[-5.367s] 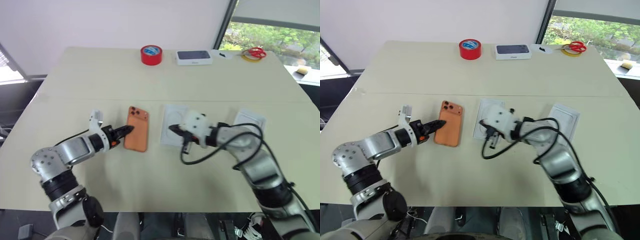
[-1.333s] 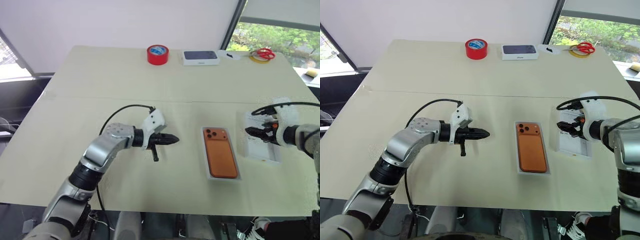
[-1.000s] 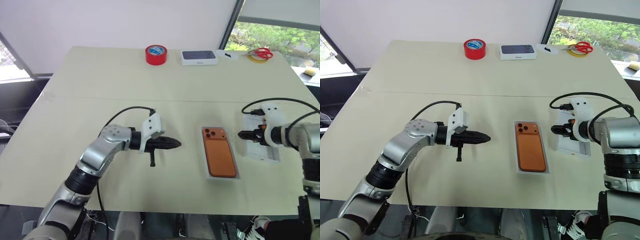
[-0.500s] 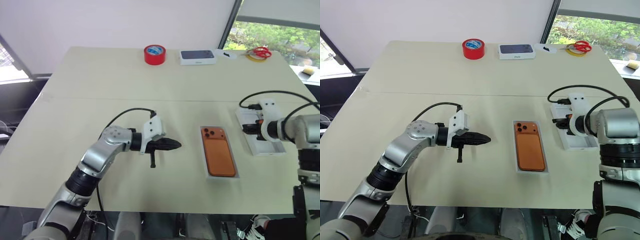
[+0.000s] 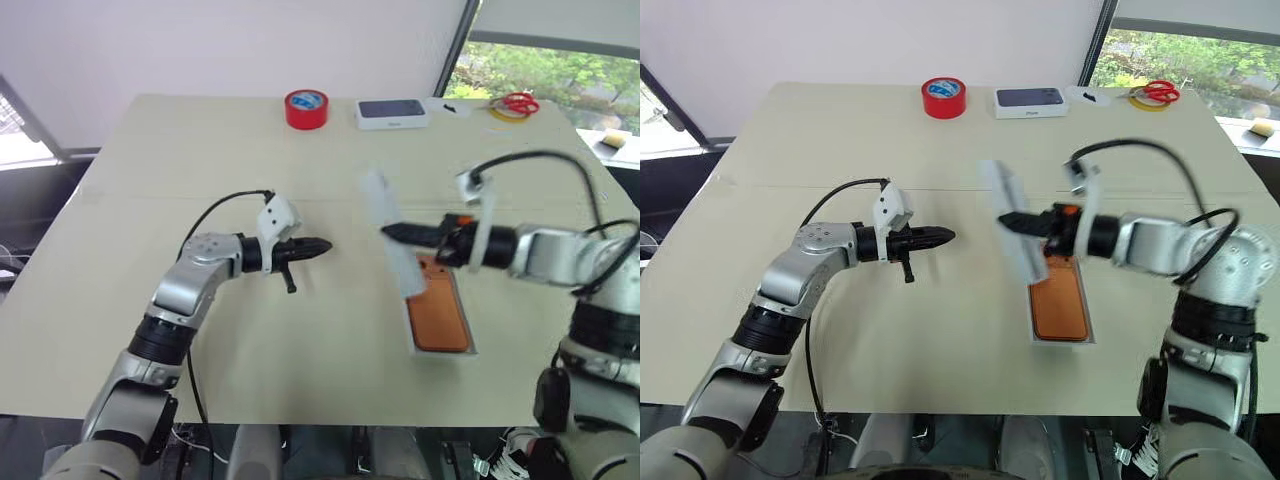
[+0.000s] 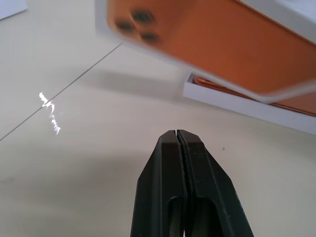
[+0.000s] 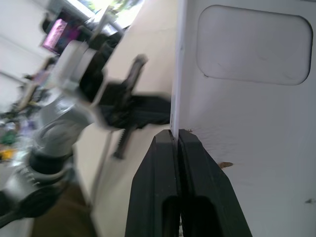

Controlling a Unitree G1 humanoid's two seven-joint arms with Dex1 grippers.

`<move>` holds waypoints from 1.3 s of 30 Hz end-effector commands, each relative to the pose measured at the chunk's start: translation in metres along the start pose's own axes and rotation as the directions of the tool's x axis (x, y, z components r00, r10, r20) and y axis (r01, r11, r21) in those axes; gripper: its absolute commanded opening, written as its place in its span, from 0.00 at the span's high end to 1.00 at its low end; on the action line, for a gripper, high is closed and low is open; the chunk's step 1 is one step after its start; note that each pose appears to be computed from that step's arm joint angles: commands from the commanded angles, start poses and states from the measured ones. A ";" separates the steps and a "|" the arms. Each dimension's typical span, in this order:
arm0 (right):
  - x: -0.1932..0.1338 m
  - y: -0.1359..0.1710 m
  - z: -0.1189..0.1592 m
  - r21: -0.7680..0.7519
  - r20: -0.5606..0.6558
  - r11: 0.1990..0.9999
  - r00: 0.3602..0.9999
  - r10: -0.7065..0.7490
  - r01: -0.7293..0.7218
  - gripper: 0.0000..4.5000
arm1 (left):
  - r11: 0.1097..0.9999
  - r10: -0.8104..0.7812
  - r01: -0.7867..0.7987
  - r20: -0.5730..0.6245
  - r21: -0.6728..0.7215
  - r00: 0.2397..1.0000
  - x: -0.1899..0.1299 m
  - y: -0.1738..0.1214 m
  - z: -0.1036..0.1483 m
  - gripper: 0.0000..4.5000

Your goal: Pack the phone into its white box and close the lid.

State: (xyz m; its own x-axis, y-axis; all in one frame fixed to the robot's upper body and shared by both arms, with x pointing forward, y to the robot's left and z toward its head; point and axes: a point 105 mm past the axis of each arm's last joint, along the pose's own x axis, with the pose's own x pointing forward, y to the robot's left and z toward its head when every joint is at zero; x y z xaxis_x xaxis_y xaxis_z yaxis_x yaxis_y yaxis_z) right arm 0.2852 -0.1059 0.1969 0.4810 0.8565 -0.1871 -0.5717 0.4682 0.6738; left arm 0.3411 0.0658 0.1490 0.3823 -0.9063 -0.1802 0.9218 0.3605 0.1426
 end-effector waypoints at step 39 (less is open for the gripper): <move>-0.105 -0.074 0.029 -0.384 0.194 0.619 0.716 -0.671 0.684 0.89 | 0.964 -0.261 0.264 0.106 -0.023 0.960 0.088 -0.085 0.024 0.99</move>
State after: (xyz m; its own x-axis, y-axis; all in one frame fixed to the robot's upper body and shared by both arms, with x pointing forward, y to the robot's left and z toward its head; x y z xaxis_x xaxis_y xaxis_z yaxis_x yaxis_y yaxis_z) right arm 0.2951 -0.2329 0.1737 0.8254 0.2920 -0.4831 -0.2748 0.9554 0.1079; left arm 0.2934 -0.0488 0.1278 0.1156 -0.9811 -0.1554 0.9926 0.1085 0.0539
